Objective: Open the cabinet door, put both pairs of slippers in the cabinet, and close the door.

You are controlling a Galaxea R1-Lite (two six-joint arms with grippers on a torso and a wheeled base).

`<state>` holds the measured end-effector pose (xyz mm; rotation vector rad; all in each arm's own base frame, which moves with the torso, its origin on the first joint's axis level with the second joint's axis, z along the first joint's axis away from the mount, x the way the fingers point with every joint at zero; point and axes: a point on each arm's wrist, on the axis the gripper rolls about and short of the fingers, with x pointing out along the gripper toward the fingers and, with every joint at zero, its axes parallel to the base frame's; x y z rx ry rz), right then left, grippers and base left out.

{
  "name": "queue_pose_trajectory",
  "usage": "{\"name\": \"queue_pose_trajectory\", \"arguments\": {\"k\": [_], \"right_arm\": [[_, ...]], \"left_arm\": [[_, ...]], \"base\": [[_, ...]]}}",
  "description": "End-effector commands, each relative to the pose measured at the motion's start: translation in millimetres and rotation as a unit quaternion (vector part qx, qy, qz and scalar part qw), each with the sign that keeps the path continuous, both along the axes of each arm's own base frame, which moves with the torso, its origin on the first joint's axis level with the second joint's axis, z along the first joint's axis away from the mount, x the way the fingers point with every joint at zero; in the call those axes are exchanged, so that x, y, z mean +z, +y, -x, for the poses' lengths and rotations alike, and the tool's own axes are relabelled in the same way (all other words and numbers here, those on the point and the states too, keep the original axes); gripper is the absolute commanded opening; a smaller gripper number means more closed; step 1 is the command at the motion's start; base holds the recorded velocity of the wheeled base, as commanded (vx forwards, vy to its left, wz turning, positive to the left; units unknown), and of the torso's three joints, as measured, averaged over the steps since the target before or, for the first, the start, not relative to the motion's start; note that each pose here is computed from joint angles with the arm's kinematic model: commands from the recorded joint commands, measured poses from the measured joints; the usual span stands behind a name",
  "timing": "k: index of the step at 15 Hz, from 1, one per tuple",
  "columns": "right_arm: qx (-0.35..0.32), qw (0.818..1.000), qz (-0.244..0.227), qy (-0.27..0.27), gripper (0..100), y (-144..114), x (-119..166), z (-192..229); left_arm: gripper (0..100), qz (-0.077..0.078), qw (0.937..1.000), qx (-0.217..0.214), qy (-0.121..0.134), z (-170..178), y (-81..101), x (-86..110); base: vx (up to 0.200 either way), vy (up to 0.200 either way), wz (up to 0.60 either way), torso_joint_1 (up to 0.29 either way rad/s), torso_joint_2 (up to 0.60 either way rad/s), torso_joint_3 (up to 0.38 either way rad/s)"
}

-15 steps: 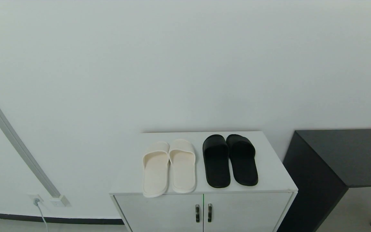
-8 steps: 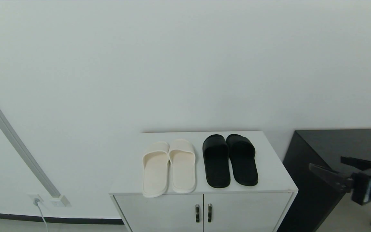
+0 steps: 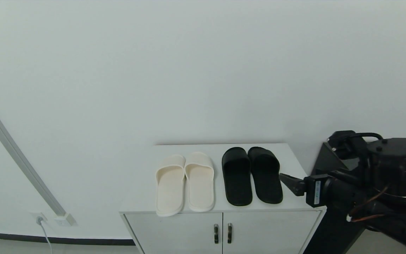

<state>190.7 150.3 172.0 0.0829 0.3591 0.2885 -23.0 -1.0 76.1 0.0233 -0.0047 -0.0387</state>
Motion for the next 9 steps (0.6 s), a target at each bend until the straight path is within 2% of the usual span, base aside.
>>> {"name": "queue_pose_trajectory", "arguments": {"k": [1,5,9], "right_arm": [[-0.025,0.999,0.023,0.013,100,27.0,-33.1,-25.3],[-0.069,0.997,0.025,-0.015,100,54.5,-66.8,-56.0],[-0.080,0.996,0.027,-0.019,100,75.9,-84.1,-79.9]], "left_arm": [[0,0.000,1.0000,0.000,0.001,-0.1,0.0,0.0],[0,0.000,1.0000,-0.001,0.001,-0.1,-0.1,0.0],[0,0.000,1.0000,-0.001,0.001,-0.2,-0.1,-0.4]], "base": [[0.000,0.000,0.00,0.000,0.00,0.000],[0.000,0.000,0.00,0.000,0.00,0.000],[0.000,0.000,0.00,0.000,0.00,0.000]]}}
